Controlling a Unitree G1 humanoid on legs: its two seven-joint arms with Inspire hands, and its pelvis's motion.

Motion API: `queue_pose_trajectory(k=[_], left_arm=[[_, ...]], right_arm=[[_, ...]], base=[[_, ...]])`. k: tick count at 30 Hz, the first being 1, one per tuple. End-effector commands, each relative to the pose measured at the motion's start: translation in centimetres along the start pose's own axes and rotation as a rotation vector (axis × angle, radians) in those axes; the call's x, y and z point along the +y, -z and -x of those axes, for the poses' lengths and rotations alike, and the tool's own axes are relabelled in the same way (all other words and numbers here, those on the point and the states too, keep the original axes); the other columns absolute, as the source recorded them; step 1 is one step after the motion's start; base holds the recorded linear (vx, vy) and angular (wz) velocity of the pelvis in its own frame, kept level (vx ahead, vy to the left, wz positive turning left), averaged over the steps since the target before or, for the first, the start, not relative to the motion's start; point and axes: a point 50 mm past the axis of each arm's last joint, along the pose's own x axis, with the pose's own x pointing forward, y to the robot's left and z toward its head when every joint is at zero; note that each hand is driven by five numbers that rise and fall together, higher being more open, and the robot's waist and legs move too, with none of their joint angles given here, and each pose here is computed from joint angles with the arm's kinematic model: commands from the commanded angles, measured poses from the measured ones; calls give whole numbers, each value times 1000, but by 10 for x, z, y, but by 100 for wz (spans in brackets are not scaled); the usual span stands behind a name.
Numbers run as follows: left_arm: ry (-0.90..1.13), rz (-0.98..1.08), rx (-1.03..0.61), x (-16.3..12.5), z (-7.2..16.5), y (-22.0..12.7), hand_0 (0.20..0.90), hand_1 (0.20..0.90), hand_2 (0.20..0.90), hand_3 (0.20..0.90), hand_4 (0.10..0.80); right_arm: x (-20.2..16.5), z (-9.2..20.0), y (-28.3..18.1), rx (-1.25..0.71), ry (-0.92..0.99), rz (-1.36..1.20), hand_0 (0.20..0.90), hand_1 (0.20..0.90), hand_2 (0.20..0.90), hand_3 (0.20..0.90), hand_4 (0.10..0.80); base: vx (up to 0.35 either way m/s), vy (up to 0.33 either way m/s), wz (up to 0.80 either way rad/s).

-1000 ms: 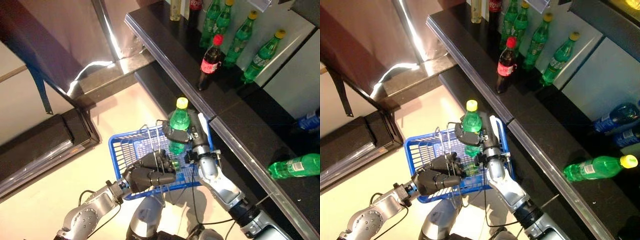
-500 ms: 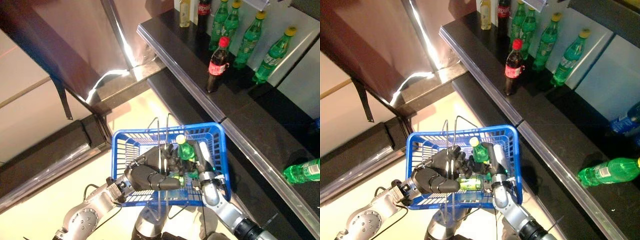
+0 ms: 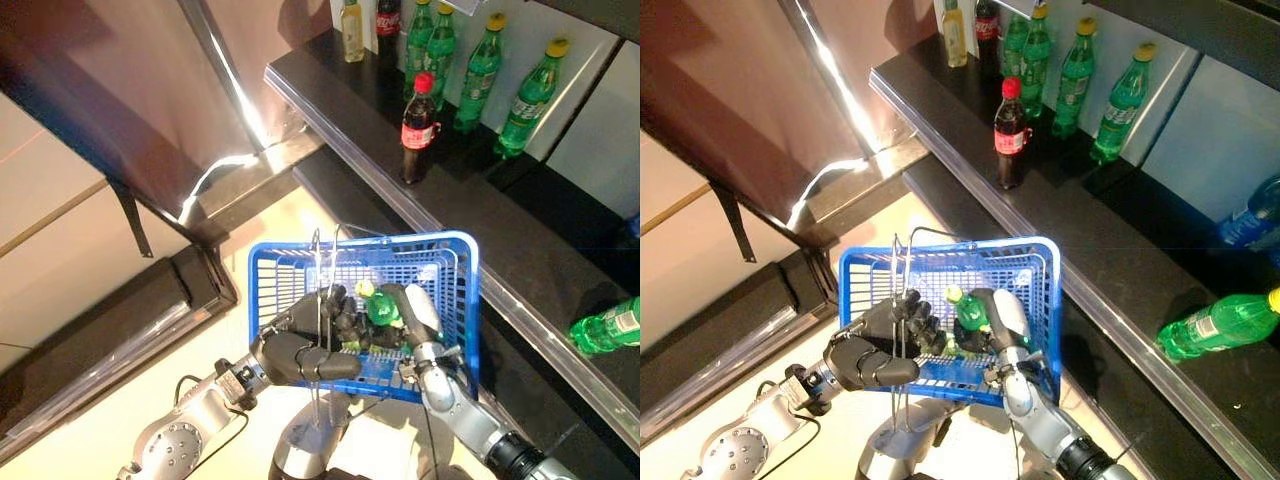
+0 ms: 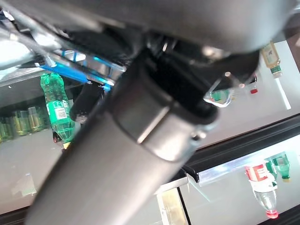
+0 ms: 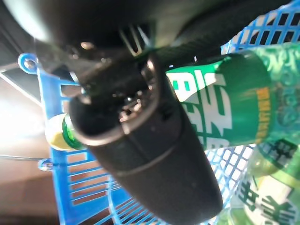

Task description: Pick up the drink and place into the basket.

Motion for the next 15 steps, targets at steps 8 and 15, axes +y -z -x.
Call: queue_pose_trajectory(k=[8,15], left_arm=[[598,-25,-315,-85,-35,-35,300,300,300,200,100],[587,-6,-295,-86,-37,-34,300,300,300,200,100]], right_arm=[[32,-11,12,223,-80,112,589,589,589,538,438],[41,-4,15,274,-54,78,900,900,900,900,800]], base=[[66,-53,10],[17,-35,2]])
